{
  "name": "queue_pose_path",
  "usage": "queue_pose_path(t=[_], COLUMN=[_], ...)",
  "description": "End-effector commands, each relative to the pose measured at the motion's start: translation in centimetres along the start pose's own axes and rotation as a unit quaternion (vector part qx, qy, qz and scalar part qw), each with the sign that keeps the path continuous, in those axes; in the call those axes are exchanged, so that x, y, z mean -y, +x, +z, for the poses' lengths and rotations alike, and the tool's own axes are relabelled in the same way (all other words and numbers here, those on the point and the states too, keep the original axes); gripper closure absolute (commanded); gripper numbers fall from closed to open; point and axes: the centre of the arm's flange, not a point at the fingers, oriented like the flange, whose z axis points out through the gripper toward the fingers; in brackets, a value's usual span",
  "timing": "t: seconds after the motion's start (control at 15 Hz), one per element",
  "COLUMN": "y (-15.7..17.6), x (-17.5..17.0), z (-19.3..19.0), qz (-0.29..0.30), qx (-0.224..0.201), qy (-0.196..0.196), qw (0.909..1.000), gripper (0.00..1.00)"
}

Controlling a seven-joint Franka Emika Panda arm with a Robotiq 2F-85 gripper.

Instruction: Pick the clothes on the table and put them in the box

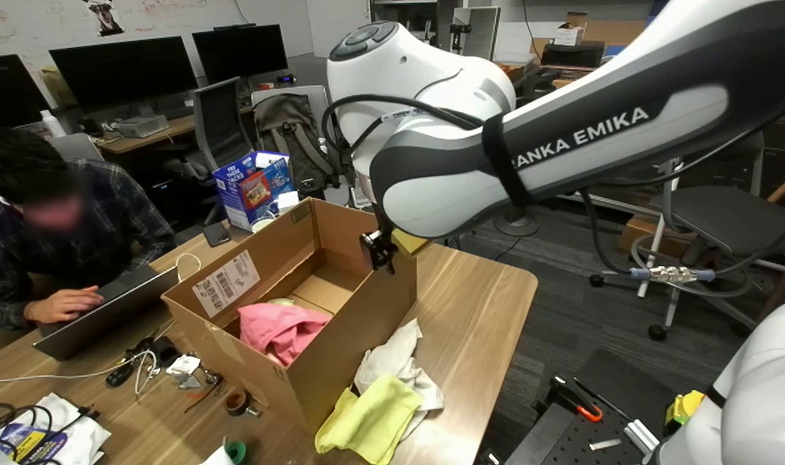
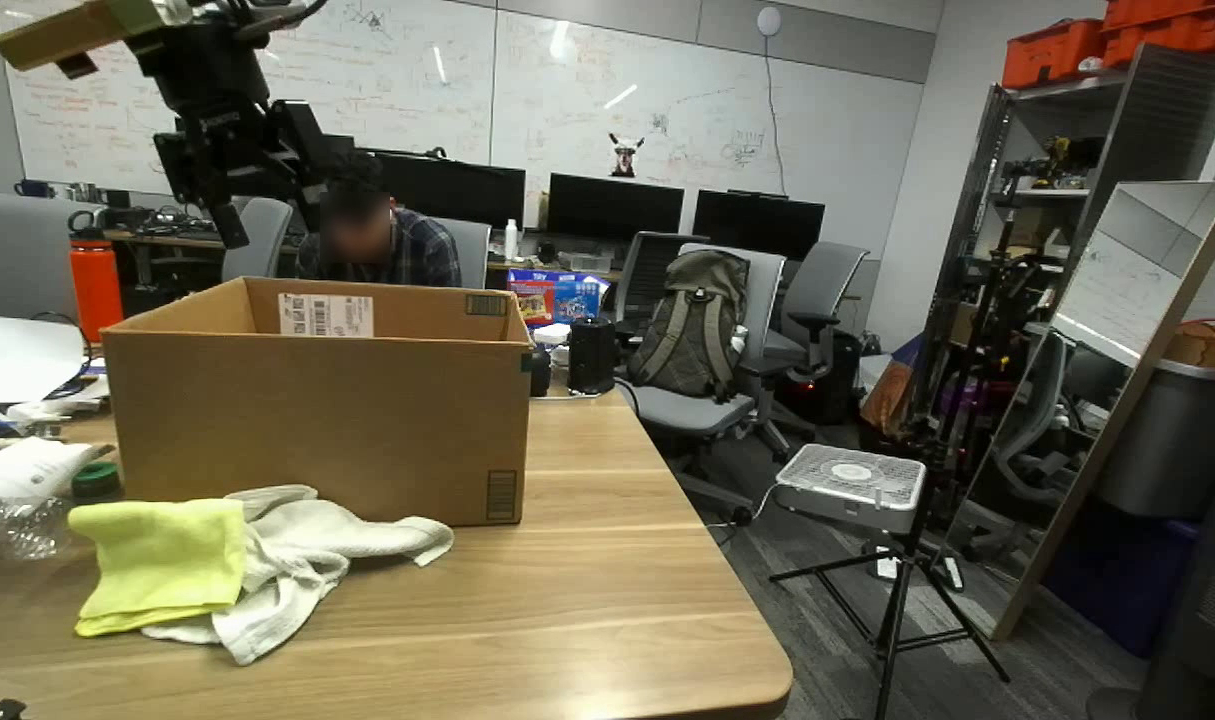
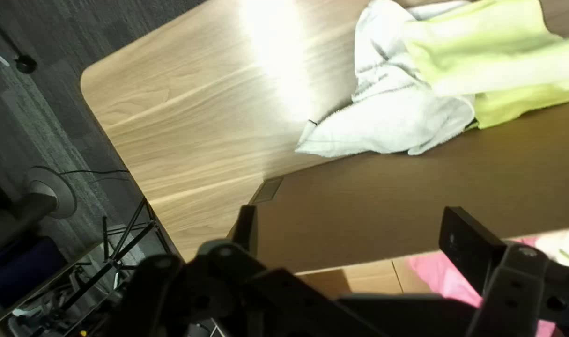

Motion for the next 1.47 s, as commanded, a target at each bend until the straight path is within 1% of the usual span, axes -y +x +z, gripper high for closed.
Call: queue_pose_path(t=[0.0,0.2,0.47,0.73,0.87,1.07,1.4], y=[-1.3,-1.4,-1.5,-2.1,-2.6,-3.1,-3.2], x=[-1.2,-1.4,-0.7,0.6,1.2,1.8,3.1], z=[1.3,2.5,3.4,4.6,5.4,7.0,10.0], qz=[-0.08,-0.138,-0.194,-0.225,-0.229,-0.226,-0.215], qx=[0.015,0.025,0.035,0.057,0.068,0.085,0.089], qy=[-0.031,-0.055,-0.065,-0.036,-0.016,0.02,0.072], qw=[0.9962,0.9885,0.9784,0.9721,0.9709,0.9702,0.9699], gripper=[0.0,0.0,0.0,0.0,0.0,0.0,0.0])
